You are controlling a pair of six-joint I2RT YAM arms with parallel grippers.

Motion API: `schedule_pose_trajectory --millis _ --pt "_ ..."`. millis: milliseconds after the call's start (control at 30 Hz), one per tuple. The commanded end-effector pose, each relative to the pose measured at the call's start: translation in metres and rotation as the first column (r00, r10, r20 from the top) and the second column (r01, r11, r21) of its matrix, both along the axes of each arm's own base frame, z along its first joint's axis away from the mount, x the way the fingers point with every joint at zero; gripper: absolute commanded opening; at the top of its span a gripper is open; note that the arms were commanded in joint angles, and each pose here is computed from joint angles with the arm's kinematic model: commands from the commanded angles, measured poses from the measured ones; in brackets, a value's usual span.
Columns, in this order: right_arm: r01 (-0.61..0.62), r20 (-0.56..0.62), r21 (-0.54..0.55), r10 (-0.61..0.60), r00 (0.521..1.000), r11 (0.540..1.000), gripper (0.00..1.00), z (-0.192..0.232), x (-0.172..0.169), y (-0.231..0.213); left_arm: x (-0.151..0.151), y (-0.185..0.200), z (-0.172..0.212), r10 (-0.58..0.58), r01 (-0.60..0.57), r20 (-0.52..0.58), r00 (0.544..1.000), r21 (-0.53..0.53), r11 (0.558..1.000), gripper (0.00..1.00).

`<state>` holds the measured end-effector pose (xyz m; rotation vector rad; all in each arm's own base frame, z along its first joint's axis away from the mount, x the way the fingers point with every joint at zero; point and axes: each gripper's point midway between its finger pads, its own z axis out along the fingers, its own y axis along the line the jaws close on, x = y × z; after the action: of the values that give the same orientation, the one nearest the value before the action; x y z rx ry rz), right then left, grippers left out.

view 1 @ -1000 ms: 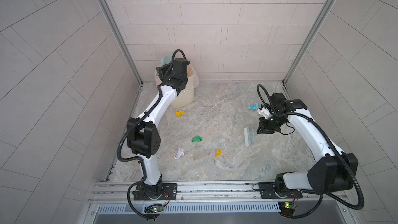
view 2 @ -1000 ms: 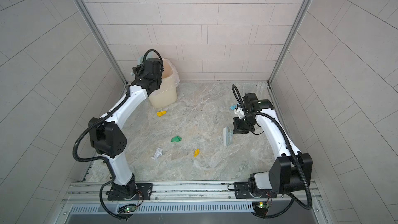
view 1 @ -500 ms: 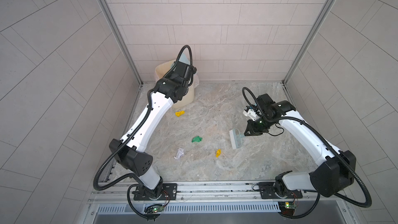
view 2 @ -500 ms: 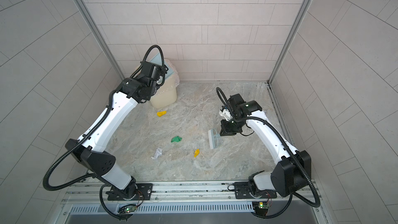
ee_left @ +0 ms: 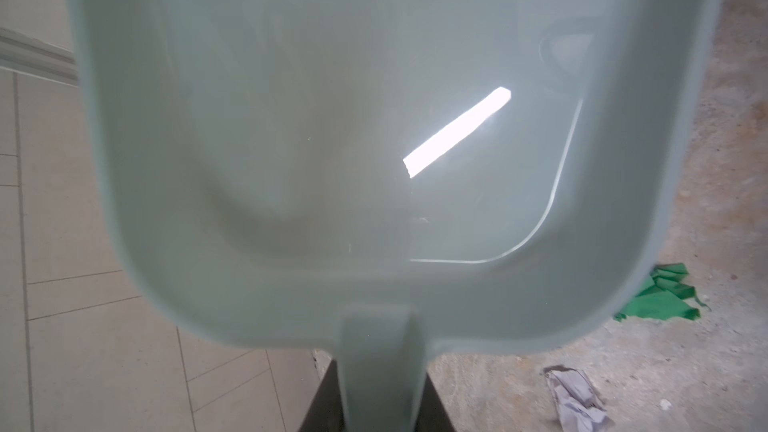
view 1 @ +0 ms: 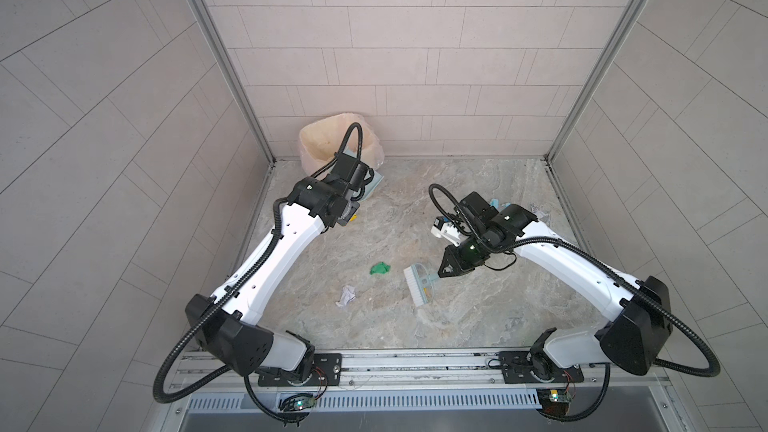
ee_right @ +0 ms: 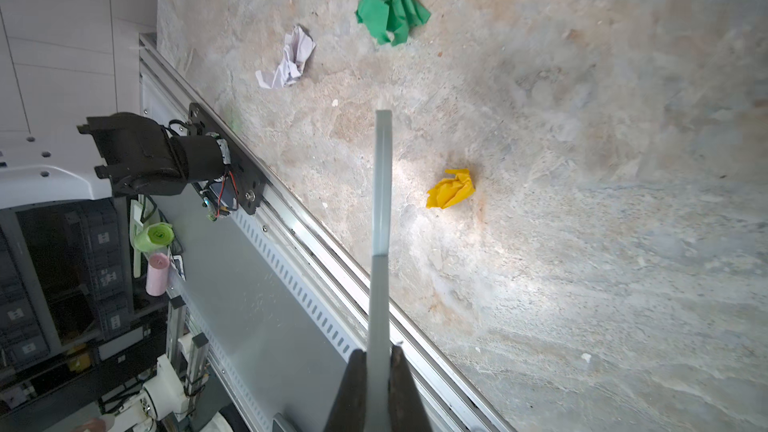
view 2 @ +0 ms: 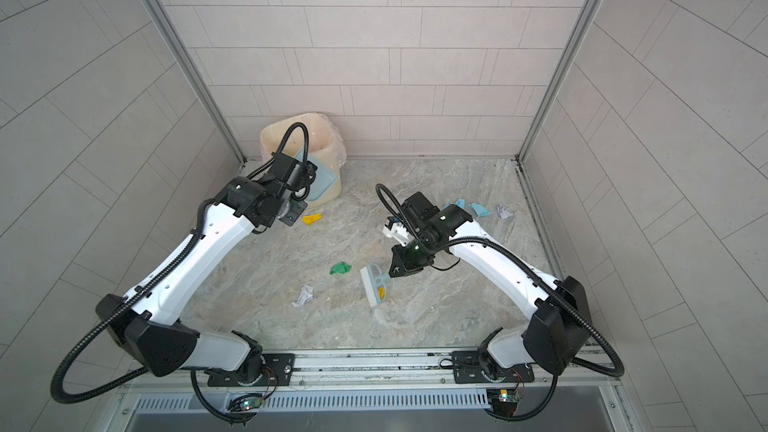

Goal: Sweep away the paper scraps from the table
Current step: 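Lower the empty dustpan toward the yellow scrap while the right moves the brush there, then set the dustpan beside the yellow scrap with the left while the right aligns the brush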

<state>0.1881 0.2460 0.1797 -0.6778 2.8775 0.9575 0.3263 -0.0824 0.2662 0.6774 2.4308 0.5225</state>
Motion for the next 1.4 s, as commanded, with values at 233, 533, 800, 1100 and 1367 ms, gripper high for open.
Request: schedule_pose_trajectory --millis 233,533,800,1100,1367 --pt "-0.022 -0.050 -0.149 0.015 0.999 0.989 0.00 -0.040 -0.004 0.006 -0.040 -0.022 -0.030 -0.005 -0.010 -0.121 0.993 -0.125 0.992 0.00" --pt "0.040 -0.032 -0.319 -0.053 0.998 0.947 0.00 -0.050 0.004 -0.044 -0.065 -0.051 -0.058 -0.064 0.031 -0.223 0.973 -0.150 0.988 0.00" --pt "0.087 -0.021 -0.402 -0.104 0.994 0.911 0.00 -0.046 0.010 -0.092 -0.091 -0.087 -0.091 -0.139 0.087 -0.330 0.934 -0.167 0.982 0.00" --pt "0.129 0.000 -0.394 -0.141 0.990 0.910 0.00 -0.027 0.014 -0.113 -0.123 -0.129 -0.139 -0.228 0.153 -0.447 0.865 -0.198 0.968 0.00" --pt "0.196 0.025 -0.337 -0.199 0.980 0.921 0.00 0.005 0.011 -0.126 -0.141 -0.162 -0.169 -0.316 0.250 -0.494 0.810 -0.198 0.948 0.00"
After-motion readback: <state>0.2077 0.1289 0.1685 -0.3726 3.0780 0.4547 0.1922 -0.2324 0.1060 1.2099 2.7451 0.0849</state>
